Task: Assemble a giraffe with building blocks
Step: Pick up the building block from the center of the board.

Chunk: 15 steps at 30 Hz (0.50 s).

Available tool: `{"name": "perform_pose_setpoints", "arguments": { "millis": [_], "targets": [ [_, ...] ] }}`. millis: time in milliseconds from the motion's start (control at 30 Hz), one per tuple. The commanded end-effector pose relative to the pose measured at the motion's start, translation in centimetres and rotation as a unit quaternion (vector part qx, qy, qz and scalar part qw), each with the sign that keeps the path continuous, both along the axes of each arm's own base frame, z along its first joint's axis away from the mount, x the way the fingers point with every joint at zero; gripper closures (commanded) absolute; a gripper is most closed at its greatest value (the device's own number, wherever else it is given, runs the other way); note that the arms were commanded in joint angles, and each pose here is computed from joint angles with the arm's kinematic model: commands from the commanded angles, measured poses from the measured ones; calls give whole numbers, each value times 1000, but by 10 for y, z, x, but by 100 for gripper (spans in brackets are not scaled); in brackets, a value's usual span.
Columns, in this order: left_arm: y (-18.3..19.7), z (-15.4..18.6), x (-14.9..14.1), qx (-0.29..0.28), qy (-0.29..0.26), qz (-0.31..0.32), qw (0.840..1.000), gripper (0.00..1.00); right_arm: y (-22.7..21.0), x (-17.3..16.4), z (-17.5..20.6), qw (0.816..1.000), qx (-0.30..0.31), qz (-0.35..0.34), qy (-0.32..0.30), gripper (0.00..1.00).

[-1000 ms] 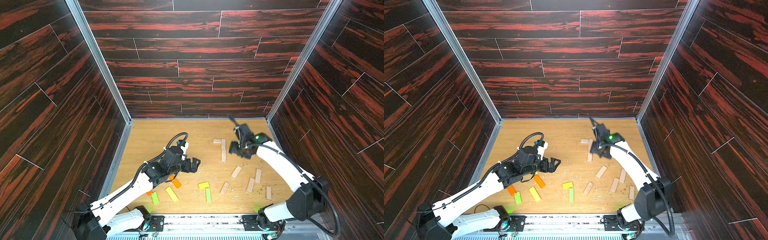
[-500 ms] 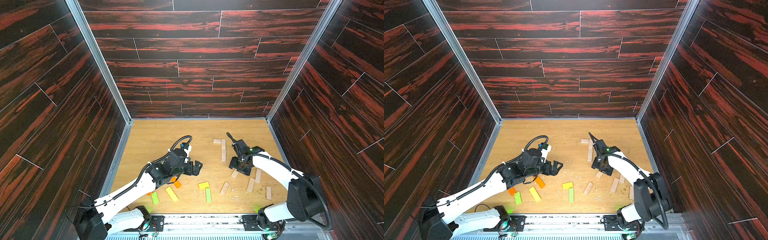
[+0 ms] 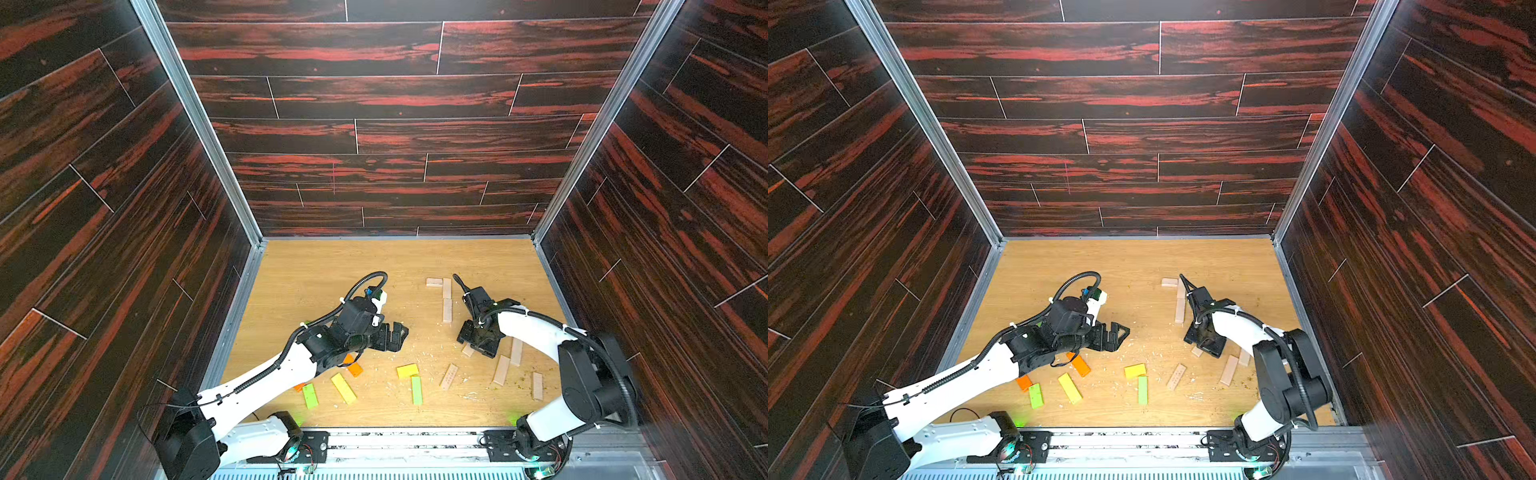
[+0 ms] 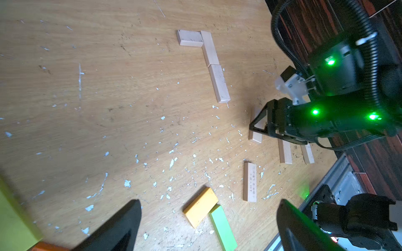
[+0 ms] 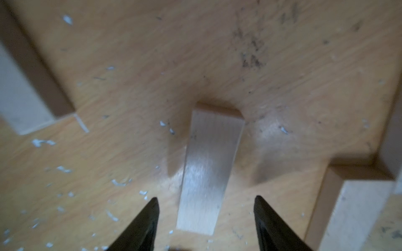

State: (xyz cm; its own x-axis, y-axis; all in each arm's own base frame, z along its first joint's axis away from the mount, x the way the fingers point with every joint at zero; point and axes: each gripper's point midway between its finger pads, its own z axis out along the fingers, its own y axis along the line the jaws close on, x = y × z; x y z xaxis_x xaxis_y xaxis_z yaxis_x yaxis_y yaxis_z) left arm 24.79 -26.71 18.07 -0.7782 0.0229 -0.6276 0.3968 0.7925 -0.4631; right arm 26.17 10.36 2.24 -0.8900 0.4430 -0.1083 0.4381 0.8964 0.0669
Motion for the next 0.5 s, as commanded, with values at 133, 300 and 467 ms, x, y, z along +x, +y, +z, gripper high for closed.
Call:
{"name": "perform_pose_setpoints", "arguments": {
  "millis": [133,300,467],
  "targets": [
    [-2,-2,0,-1,-1,-3,1000,0,3,2,-13,1000,2,4,14,56],
    [0,-2,0,2,-4,-2,1000,0,11,4,-3,999,-15,43,12,71],
    [2,0,0,6,-9,1,1000,0,47,6,10,995,-20,99,14,74]
  ]
}}
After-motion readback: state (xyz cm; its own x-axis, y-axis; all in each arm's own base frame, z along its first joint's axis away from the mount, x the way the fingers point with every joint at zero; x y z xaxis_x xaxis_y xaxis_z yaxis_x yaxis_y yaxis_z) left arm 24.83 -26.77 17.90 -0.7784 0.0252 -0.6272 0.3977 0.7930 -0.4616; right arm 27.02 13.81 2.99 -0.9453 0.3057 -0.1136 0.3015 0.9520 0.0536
